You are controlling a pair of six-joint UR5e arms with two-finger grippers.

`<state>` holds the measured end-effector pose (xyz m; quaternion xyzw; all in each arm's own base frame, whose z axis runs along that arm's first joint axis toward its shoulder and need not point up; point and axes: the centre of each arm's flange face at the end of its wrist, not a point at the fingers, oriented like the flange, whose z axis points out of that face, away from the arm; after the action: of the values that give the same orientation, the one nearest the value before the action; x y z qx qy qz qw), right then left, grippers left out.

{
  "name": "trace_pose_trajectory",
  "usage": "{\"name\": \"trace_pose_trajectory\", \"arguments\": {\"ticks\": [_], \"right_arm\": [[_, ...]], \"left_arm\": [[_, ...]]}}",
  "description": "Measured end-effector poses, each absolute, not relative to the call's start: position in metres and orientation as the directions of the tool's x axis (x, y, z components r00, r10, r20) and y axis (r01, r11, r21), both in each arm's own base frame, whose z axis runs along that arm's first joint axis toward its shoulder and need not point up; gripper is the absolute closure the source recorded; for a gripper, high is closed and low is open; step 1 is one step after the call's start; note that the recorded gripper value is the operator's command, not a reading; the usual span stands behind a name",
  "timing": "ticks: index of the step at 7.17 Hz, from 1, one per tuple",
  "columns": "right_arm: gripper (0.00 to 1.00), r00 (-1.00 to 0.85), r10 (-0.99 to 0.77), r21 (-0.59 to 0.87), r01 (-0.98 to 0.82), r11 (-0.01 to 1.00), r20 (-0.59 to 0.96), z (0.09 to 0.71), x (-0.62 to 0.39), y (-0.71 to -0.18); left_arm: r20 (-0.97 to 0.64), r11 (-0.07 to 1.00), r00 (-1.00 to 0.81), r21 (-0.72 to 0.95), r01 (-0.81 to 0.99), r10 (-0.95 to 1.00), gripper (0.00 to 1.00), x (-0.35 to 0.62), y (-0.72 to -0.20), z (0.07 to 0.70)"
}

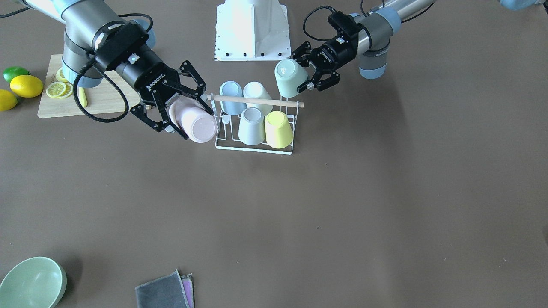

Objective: Place cup on cup holder

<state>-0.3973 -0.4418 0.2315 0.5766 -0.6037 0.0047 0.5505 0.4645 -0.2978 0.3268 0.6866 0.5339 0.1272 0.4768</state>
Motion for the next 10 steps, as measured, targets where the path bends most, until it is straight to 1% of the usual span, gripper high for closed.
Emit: {"name": "trace_pose_trajectory", "arguments": {"ticks": [2,5,7,8,9,10], "right_arm": [[1.00,0.152,-0.745,0.563,-0.755,0.337,0.650,0.247,-0.418,-0.420],[1.00,0.017,-0.809,0.561,-0.729,0.392,0.587,0.271,-0.454,-0.383],[1.00,0.008,-0.818,0.577,-0.712,0.399,0.576,0.278,-0.457,-0.383],[1.00,0.029,-0.817,0.585,-0.713,0.387,0.576,0.280,-0.452,-0.391],[1.00,0.059,-0.816,0.592,-0.718,0.365,0.574,0.282,-0.445,-0.403],[1.00,0.087,-0.816,0.601,-0.722,0.343,0.571,0.283,-0.440,-0.413]], "left_arm": [[-0.334,0.024,0.400,0.792,0.610,0.854,0.28,0.466,-0.299,0.327],[-0.333,0.023,0.401,0.792,0.610,0.853,0.25,0.467,-0.299,0.327],[-0.333,0.023,0.402,0.793,0.609,0.853,0.24,0.467,-0.300,0.327],[-0.335,0.023,0.405,0.793,0.608,0.851,0.24,0.467,-0.300,0.328],[-0.337,0.022,0.407,0.792,0.610,0.849,0.21,0.468,-0.301,0.327],[-0.338,0.021,0.407,0.791,0.611,0.849,0.15,0.469,-0.302,0.326]]}}
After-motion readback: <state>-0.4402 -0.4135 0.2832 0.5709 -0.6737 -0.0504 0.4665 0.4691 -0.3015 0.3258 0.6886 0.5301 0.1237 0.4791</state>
